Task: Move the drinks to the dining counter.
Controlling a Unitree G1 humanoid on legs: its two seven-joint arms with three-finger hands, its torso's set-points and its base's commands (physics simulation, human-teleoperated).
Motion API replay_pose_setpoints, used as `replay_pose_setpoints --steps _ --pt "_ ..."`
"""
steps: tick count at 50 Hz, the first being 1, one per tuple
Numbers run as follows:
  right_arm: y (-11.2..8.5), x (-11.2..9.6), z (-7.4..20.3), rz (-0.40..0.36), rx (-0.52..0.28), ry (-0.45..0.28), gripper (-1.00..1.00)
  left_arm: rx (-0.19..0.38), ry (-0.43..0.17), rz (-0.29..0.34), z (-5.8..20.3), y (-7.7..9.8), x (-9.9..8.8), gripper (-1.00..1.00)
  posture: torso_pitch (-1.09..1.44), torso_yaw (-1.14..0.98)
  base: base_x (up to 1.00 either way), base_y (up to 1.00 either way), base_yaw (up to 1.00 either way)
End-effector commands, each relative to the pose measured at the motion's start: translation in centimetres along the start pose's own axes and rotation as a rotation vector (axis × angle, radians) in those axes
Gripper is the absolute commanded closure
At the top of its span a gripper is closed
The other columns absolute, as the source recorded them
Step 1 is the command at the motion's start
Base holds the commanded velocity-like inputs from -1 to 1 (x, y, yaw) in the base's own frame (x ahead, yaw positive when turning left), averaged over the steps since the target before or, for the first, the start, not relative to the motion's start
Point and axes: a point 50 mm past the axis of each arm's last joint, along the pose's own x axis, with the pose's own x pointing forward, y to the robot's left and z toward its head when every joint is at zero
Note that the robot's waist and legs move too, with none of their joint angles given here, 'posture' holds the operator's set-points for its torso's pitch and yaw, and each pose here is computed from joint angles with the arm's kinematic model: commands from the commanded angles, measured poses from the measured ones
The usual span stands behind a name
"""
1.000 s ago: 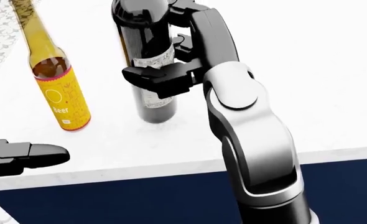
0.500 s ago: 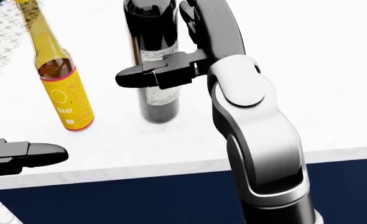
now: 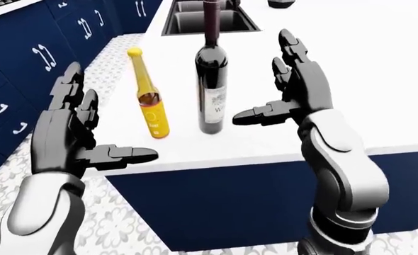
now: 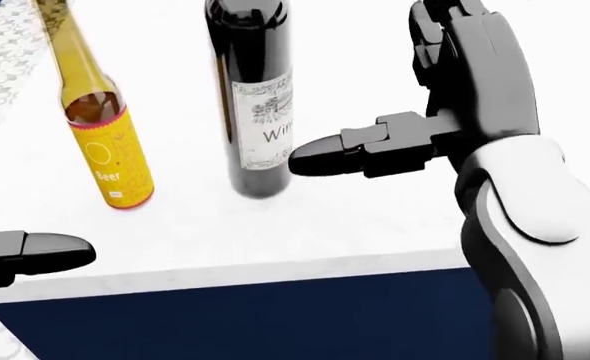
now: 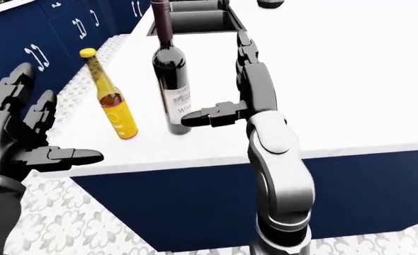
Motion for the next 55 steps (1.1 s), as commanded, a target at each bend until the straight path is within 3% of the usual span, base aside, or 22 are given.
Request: replay_pose_setpoints --steps 1,22,55 --pt "0.0 -0.7 1.2 0.0 -0.008 -0.065 -1.0 0.009 -0.068 -0.001 1.1 0.0 -0.3 -1.0 0.0 0.0 -0.5 0.0 0.0" --pt "0.0 -1.9 1.1 0.0 0.013 -0.076 -1.0 0.016 -0.077 -0.014 1.0 -0.4 -0.7 -1.0 0.0 0.0 -0.73 0.01 0.0" --pt "0.8 -2.5 0.9 0.035 0.001 -0.101 -1.0 0.013 -0.073 -0.045 1.0 -1.3 -1.2 -1.0 0.0 0.0 -0.06 0.0 1.0"
